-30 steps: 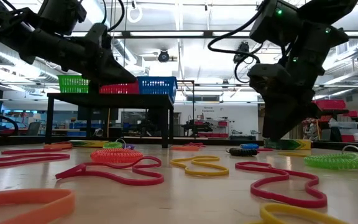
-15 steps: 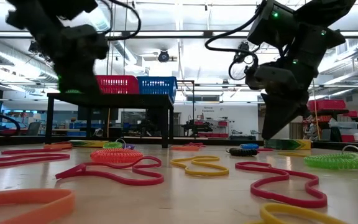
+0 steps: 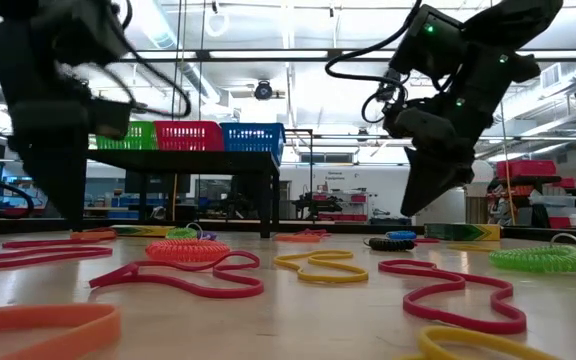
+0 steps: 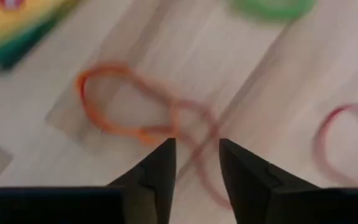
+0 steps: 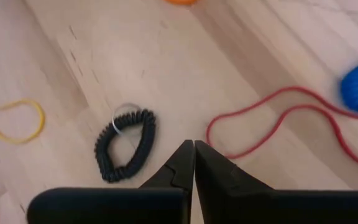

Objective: Pick & Place Office Desk Supplies
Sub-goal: Put the orange rubber band into the green bin on the shelf

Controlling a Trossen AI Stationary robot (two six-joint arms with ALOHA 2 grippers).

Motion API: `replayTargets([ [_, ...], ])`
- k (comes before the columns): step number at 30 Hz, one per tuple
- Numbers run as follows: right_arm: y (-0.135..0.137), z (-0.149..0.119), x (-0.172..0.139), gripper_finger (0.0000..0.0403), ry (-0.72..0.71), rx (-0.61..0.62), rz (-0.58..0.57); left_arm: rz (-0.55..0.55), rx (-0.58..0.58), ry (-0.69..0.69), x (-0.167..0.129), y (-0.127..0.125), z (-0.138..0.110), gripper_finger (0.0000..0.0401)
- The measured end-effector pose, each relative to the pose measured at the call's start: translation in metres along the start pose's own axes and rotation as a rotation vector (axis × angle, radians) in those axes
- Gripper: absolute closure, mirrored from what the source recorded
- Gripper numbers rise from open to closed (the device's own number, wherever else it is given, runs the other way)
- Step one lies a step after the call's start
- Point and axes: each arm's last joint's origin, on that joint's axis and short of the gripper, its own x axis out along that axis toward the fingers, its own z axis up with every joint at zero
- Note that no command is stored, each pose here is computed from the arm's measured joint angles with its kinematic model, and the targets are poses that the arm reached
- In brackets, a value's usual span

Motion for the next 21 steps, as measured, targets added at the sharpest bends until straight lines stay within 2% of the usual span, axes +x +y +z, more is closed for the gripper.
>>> replayTargets([
  [4,-0.002,0.005,0.001,0.0380,-0.025,0.018,0.008,-0.009,0.038,-0.018,0.011,0.003,-0.001,0.0252],
  [8,-0.002,0.008,0.001,0.0380,-0.050,0.022,0.018,0.032,0.072,-0.020,0.019,0.007,-0.002,0.0266],
  [12,-0.002,0.008,0.001,0.0380,-0.059,0.023,0.013,0.060,0.117,-0.011,0.025,0.006,-0.001,0.0303],
  [18,-0.002,0.009,0.001,0.0380,-0.069,0.009,0.001,0.049,0.161,-0.009,0.024,0.003,0.002,0.0387],
  [21,-0.002,0.008,0.001,0.0380,-0.069,0.009,0.000,0.007,0.170,-0.016,0.009,-0.003,0.008,0.0393],
])
